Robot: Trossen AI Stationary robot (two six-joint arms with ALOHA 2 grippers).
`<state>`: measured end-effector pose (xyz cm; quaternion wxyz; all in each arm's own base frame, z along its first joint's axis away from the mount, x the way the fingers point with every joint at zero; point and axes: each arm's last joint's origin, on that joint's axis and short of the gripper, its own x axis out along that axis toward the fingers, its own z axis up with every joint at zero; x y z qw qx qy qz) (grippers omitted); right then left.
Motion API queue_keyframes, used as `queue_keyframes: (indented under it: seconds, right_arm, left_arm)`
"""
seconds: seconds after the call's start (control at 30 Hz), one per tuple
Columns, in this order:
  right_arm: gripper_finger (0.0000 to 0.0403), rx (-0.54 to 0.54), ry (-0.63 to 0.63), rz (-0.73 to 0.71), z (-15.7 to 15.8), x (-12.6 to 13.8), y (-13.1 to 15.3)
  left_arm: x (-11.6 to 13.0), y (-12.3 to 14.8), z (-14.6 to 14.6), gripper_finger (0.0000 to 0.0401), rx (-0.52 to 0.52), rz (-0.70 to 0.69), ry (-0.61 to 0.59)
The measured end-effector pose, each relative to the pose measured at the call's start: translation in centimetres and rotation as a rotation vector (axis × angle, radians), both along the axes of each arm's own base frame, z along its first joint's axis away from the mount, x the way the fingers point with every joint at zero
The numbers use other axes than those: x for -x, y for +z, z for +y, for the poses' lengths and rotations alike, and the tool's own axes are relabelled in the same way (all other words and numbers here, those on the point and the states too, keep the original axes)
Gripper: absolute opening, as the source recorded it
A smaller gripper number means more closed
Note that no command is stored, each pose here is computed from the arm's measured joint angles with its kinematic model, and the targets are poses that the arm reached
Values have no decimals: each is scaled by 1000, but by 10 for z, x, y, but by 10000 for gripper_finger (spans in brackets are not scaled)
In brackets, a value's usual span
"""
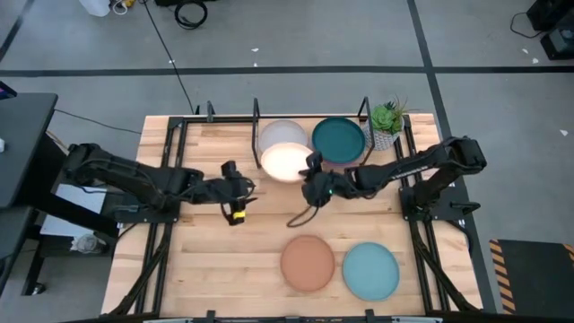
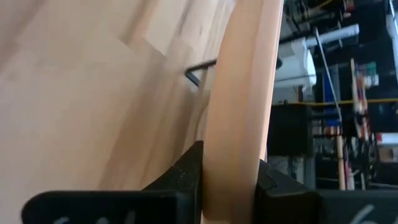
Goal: Place and stack plates onto a shelf
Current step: Stack the light orange plate on top of the gray plate on the shelf
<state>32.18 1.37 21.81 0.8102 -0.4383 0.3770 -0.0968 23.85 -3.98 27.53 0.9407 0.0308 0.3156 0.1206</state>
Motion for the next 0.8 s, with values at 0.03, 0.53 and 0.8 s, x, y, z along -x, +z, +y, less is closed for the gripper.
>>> queue_keyframes:
  seconds: [0.03, 0.53, 0.8]
  right_arm:
    - [69, -8, -8, -3, -5, -1, 0]
    - [69, -106, -25, -106, -63, -6, 9]
    - [69, -58, -93, -36, -81, -37, -6]
  left_arm:
    - [3, -4, -2, 192, 2, 3, 5]
    - [50, -20, 8, 192, 56, -189, 34]
    - [56, -15, 9, 192, 65, -234, 30]
